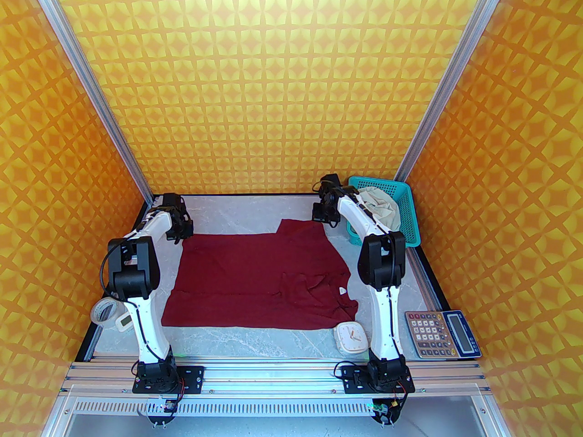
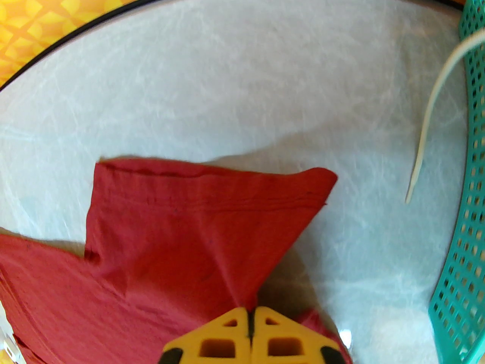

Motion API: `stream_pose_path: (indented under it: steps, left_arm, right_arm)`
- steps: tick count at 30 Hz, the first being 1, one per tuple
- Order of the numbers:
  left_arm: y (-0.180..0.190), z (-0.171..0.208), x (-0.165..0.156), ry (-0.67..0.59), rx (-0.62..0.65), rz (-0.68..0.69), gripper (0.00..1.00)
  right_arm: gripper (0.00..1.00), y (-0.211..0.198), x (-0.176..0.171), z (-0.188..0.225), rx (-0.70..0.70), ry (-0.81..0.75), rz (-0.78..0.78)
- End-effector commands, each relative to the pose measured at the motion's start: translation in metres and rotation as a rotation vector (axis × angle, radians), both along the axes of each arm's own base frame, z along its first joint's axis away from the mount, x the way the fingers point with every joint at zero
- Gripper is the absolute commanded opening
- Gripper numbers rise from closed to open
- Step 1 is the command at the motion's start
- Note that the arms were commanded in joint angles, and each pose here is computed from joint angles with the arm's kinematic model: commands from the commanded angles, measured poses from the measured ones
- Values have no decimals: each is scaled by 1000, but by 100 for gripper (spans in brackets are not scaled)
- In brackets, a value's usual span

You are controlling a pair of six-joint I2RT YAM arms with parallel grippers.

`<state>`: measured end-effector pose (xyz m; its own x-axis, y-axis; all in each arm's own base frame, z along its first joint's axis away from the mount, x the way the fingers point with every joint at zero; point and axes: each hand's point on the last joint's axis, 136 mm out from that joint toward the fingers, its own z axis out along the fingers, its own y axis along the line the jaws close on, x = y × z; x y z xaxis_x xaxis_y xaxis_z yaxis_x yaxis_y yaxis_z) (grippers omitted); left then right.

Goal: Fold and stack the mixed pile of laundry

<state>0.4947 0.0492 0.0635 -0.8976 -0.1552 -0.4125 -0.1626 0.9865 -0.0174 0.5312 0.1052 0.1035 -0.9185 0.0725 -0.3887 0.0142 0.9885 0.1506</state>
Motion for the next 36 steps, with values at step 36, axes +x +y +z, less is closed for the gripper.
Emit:
stream_pose_path:
  steps: [36]
  left_arm:
    - [-2, 15, -105, -78, -107, 163, 0]
  right_arm:
    - [0, -21, -154, 33, 243, -99, -158]
